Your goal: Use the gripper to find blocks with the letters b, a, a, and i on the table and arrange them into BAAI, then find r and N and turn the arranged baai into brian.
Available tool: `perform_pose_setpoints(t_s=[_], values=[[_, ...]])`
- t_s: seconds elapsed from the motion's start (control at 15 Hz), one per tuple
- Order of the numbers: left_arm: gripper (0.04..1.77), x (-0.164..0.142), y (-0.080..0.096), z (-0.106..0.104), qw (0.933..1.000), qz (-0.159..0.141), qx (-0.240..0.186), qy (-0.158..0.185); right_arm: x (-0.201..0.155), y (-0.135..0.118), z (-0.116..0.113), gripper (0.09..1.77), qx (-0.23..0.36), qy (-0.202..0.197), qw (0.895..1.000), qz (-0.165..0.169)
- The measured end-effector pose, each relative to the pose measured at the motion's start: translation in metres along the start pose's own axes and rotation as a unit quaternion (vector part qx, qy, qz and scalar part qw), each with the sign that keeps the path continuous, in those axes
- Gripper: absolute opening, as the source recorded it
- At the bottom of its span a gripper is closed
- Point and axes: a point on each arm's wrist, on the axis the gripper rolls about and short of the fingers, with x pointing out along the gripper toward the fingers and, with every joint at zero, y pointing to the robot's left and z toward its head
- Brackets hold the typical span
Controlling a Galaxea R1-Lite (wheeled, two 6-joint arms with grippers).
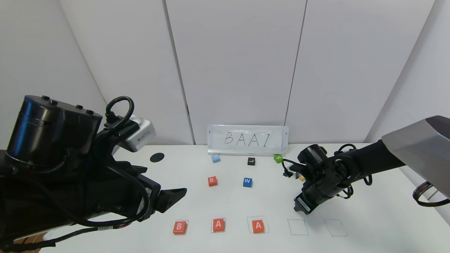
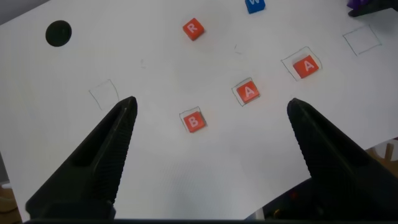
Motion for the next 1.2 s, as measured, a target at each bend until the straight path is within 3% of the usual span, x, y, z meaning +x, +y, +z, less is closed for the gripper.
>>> perform_pose_setpoints(t_s=[0.07,0.87,1.2], values=[[1.72,0.001,0.0,0.0,1.0,0.0,0.0,0.001,0.0,0.0,0.0,0.53,0.0,0.0,1.0,0.0],[1.72,0.001,-0.001,-0.002,1.0,-0.002,0.003,0.006,-0.01,0.003,0.0,0.53,-0.004,-0.004,1.0,0.006],[1.72,-0.003,-0.007,-0.003,0.9998,-0.013,0.011,0.002,-0.033,0.006,-0.004,0.53,-0.076,0.018,0.997,0.013]])
